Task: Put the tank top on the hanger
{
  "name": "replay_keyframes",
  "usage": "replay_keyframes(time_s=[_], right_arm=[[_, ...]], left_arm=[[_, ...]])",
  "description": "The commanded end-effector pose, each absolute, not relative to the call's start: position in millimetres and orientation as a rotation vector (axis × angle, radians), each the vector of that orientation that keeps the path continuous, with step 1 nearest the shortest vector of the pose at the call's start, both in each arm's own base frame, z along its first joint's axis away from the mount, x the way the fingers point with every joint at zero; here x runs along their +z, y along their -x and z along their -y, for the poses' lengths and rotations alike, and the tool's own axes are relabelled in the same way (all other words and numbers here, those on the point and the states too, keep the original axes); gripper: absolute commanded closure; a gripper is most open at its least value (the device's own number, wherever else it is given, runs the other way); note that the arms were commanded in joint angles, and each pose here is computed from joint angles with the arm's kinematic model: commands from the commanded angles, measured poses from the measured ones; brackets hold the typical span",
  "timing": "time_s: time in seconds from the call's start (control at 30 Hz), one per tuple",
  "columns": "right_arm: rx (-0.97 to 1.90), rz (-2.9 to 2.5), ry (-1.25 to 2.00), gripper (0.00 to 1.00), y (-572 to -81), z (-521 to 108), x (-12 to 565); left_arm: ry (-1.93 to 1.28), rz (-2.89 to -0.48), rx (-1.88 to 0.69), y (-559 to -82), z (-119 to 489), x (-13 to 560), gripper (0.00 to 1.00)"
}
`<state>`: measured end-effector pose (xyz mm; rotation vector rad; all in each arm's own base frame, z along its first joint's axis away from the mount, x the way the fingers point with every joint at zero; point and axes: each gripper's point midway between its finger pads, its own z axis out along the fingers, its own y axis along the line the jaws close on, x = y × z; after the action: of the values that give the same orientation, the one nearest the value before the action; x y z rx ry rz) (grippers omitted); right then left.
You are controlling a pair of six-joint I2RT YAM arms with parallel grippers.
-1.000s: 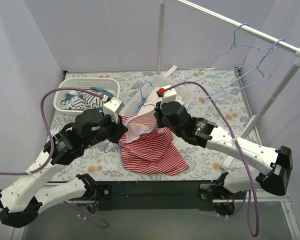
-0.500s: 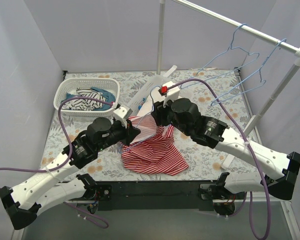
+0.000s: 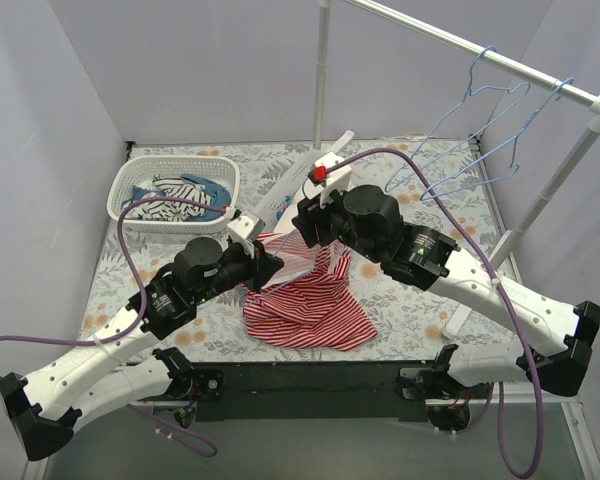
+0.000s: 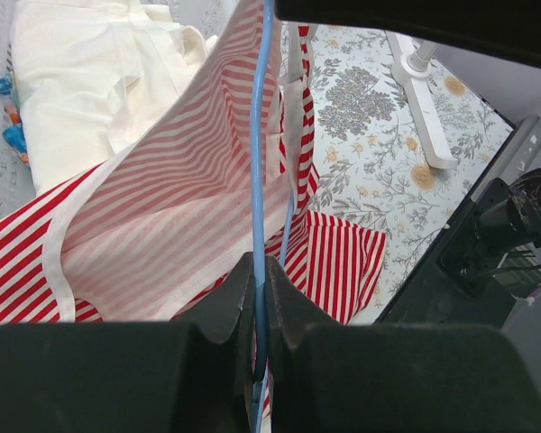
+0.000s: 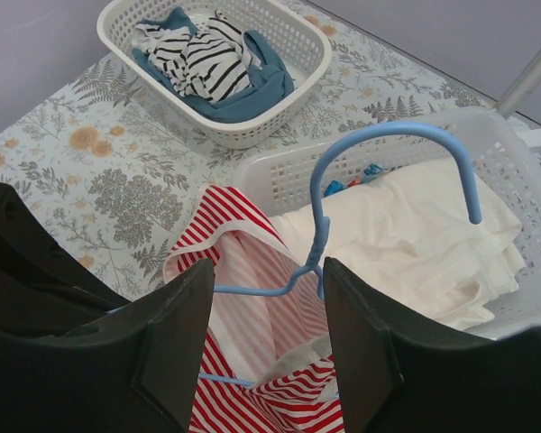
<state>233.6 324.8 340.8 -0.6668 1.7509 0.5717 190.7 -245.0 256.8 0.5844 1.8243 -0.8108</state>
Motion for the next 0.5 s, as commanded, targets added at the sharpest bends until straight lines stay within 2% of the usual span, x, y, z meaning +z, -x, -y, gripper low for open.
replay_keyframes(time_s=[0.0, 0.23, 0.3, 0.33, 0.37, 0.43, 0.47], right_arm=[[0.602, -1.723, 0.606, 0.41, -247, -324, 363], [0.685, -1.718, 0.666, 0.44, -258, -352, 363], [0.704, -1.718, 0.685, 0.5, -257, -358, 362], [0.701, -1.729, 0.687, 0.54, -259, -360, 358], [0.703, -1.74, 0.682, 0.66, -259, -361, 354], [0.669, -1.764, 0.655, 0.81, -262, -355, 344], [0.654, -1.769, 0.642, 0.96, -264, -352, 342]], left_arm=[[-0.572, -1.746, -0.863, -185, 245, 279, 1.0], [-0.601, -1.763, -0.876, -183, 249, 276, 1.0], [-0.601, -1.775, -0.872, -184, 250, 274, 1.0], [-0.598, -1.774, -0.872, -184, 250, 275, 1.0], [-0.596, -1.776, -0.869, -185, 250, 274, 1.0], [-0.559, -1.782, -0.857, -188, 247, 276, 1.0], [-0.538, -1.779, -0.854, -190, 246, 280, 1.0]])
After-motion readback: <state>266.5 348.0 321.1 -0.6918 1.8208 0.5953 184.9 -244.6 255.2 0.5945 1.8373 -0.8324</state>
